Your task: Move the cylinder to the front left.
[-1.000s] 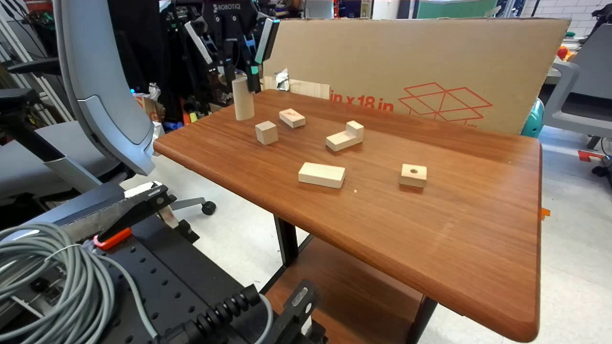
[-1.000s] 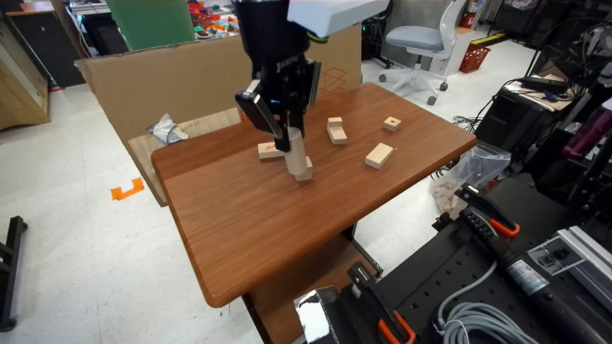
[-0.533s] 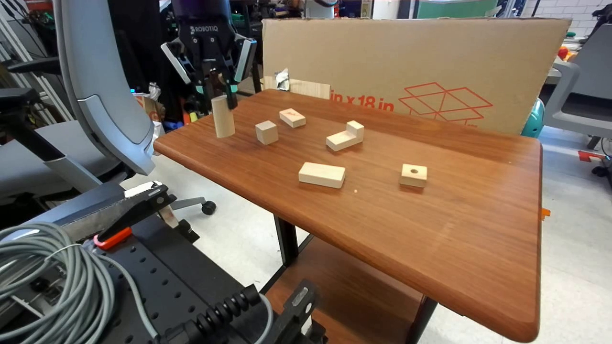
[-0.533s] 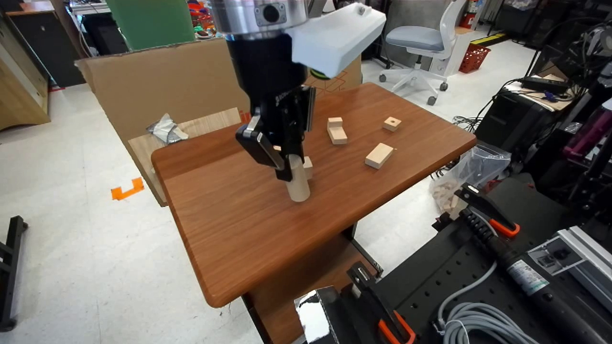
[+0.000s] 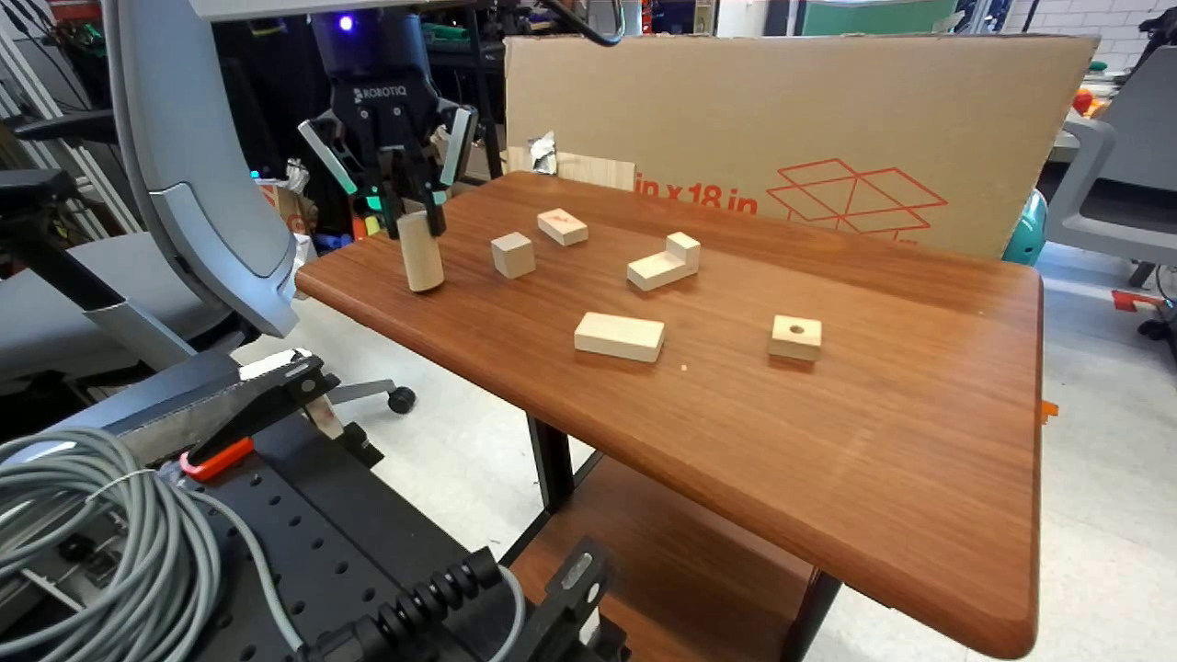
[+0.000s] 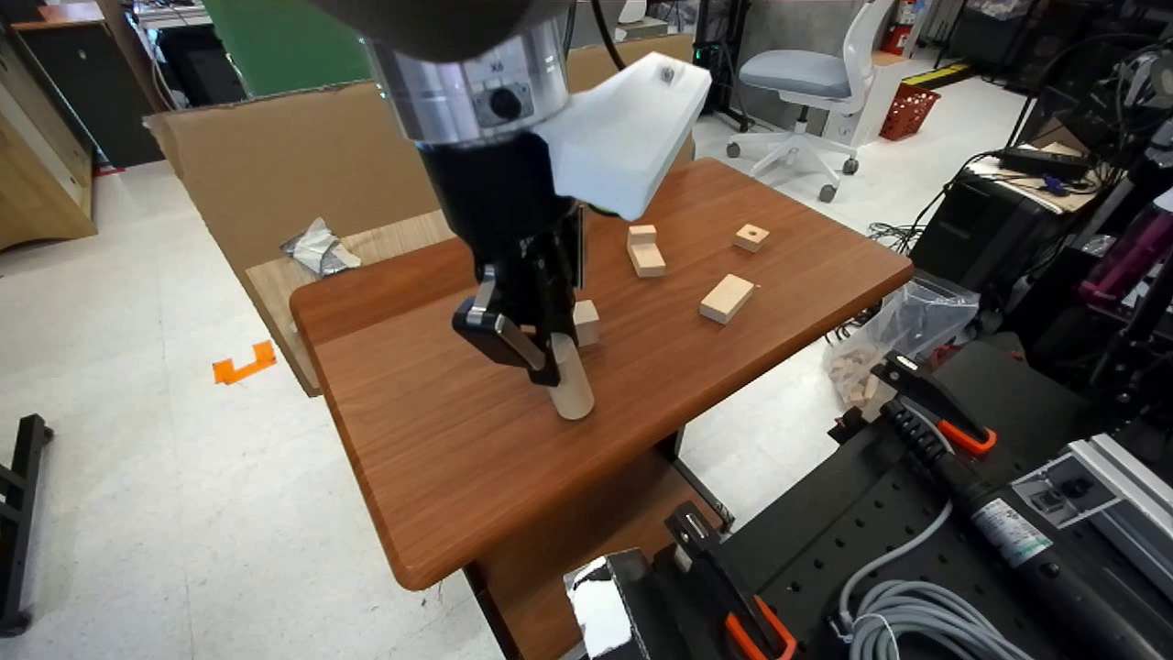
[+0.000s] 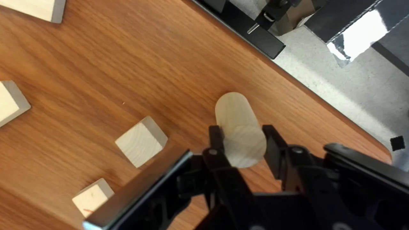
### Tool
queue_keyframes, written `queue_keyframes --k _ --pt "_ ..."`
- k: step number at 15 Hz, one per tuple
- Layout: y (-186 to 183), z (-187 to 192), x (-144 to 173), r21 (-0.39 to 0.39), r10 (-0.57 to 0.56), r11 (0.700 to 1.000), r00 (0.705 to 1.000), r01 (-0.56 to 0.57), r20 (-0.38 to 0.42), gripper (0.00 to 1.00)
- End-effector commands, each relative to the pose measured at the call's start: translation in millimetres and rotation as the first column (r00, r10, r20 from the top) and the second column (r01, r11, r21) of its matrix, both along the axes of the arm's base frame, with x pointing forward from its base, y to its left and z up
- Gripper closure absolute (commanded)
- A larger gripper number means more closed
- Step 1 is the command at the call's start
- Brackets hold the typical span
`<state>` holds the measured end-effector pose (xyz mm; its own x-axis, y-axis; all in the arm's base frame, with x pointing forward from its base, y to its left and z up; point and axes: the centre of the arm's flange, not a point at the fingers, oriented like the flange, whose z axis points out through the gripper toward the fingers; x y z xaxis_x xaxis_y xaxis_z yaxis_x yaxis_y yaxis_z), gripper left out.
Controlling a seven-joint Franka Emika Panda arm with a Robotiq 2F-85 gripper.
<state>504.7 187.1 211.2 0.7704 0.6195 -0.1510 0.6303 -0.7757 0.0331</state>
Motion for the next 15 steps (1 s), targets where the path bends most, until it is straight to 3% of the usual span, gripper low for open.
queue_keyframes --k 1,4,5,7,11,15 --pt "3 -6 6 -0.006 0.031 1.000 0.999 -0.031 0.028 0.89" --pt "3 -6 6 -0.004 0.029 1.000 0.999 -0.029 0.022 0.89" --pt "3 -6 5 -0.004 0.027 1.000 0.999 -0.026 0.019 0.39" --pt "3 -7 3 -0.007 0.032 0.999 0.999 -0.032 0.017 0.33" --pt "1 -3 -2 -0.003 0.045 0.999 0.999 -0.045 0.015 0.04" --pt "-9 35 -4 0.020 -0.018 1.000 0.999 0.017 0.031 0.00"
